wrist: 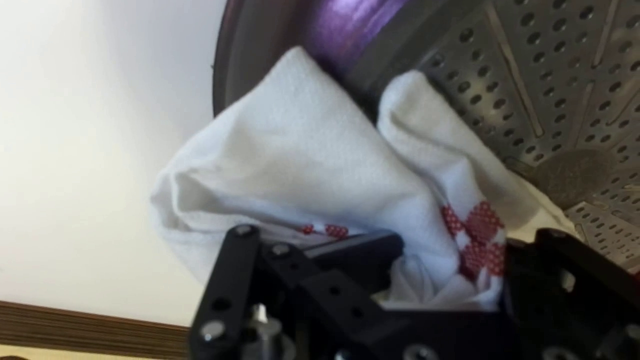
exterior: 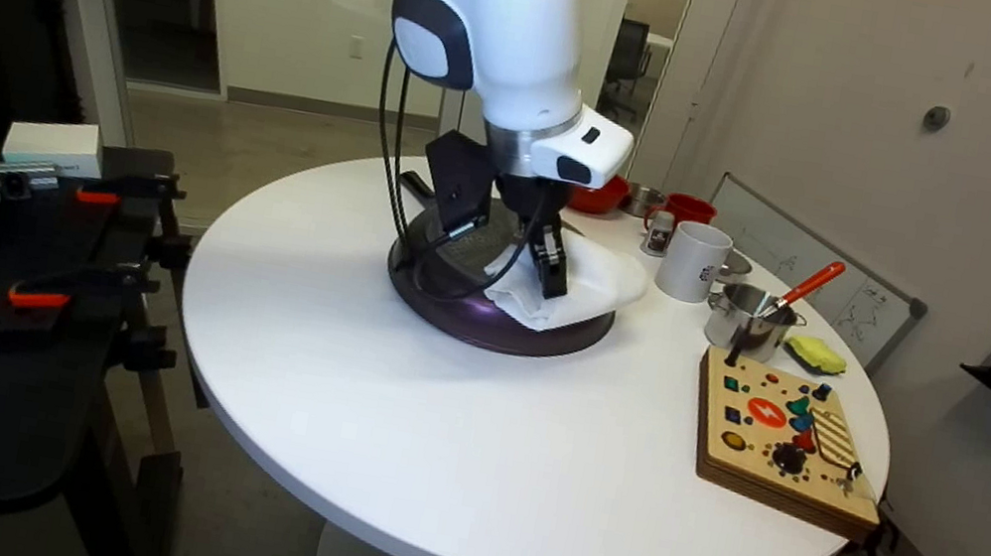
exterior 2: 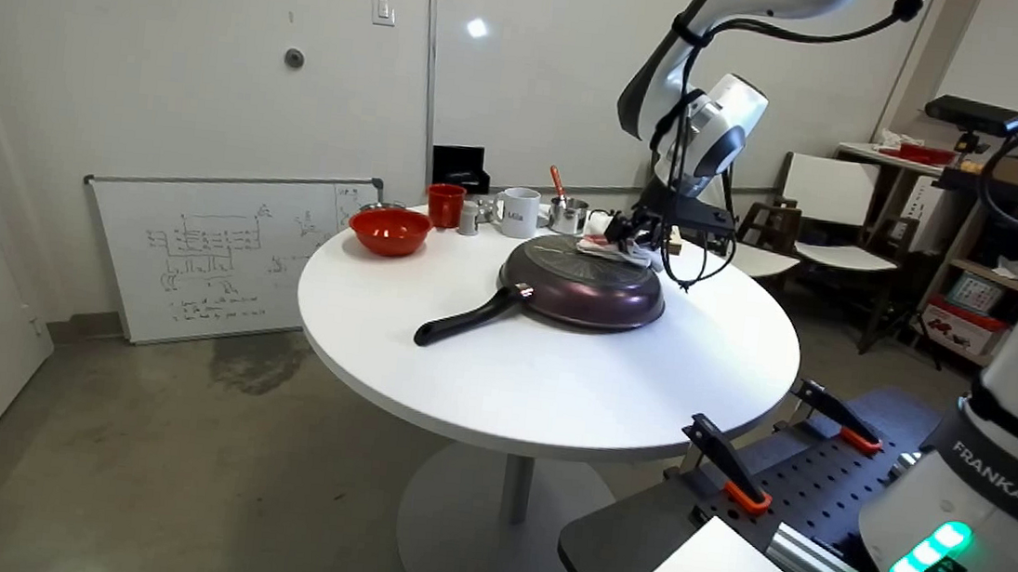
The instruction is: Pick the cloth and wipe the bottom of the pan
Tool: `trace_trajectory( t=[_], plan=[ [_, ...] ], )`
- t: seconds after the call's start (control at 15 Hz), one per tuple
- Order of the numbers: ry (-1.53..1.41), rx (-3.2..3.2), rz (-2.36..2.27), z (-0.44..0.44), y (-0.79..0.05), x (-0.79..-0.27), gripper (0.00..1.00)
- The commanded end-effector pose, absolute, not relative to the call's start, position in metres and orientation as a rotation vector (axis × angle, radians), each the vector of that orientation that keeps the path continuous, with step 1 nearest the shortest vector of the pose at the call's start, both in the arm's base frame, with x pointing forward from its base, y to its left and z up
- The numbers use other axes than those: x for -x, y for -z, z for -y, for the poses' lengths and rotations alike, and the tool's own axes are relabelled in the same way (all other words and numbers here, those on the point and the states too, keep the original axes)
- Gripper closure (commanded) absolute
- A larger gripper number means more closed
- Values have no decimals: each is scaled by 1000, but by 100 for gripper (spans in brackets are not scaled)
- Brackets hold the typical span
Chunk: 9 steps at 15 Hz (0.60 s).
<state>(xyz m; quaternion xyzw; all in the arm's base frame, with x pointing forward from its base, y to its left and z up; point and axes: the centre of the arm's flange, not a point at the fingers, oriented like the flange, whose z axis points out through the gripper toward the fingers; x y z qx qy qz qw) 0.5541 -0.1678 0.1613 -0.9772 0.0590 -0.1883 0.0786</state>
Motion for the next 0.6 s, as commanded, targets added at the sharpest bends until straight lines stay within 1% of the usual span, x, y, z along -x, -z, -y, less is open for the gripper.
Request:
trace_trajectory(
  t=[0.0, 0.53],
  plan=[
    [569, 2889, -102, 132, -186, -561, 98],
    [459, 2755, 177, 35, -205, -542, 98]
  ],
)
